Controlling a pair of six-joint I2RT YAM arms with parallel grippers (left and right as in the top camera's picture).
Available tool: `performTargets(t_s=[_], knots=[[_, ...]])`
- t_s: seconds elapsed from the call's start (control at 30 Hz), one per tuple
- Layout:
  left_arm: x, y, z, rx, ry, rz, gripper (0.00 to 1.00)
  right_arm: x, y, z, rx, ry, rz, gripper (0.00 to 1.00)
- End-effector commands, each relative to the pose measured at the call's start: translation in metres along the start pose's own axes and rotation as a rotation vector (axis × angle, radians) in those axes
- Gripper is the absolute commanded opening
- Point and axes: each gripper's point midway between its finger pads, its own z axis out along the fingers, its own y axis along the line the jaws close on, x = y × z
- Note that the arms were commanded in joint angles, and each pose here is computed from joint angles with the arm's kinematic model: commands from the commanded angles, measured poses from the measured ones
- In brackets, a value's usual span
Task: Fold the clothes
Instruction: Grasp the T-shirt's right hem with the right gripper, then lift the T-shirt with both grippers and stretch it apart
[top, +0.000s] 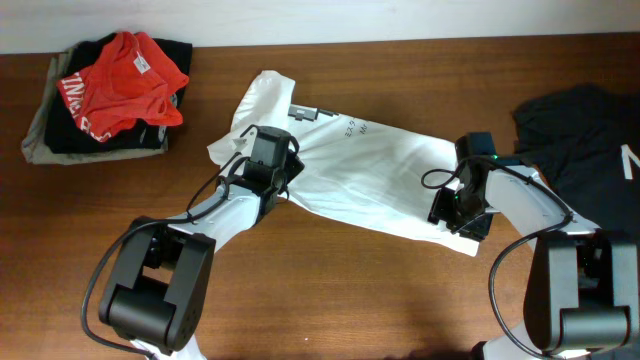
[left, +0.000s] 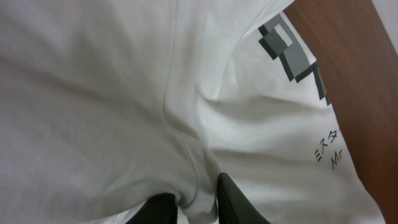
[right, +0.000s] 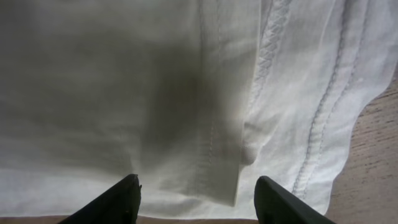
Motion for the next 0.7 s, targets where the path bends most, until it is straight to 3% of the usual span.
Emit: performTargets(t_s=[0.0,0.27,0.43,0.57,0.67], knots=[[-0.0007,0.0002,0.0023,-0.007,-0.009,0.015,0.22,0.0037,-0.0021,0.01,0.016,0.03,0.001,0.56],[-0.0007,0.0003,0.0023,-0.007,-0.009,0.015,0.22,0.001,-0.0009,0.0102,0.011,0.019,0.004,0.42],[-0.0007,0.0001,0.0023,-0.007,-0.009,0.015,0.22,-0.0014,-0.0005,0.0102,0.011,0.009,0.025,0.27],[-0.0001,-0.0001,0.0023,-0.006,-0.006,0.016,0.22,-0.0031,0.0001,0.0103,0.008,0.002,0.034,0.06],[0.0008,-0.0014,0.0023,0.001,-0.001,0.015,0.19,-0.0037,0.0005,0.0102,0.006,-0.001,0.036,0.04]])
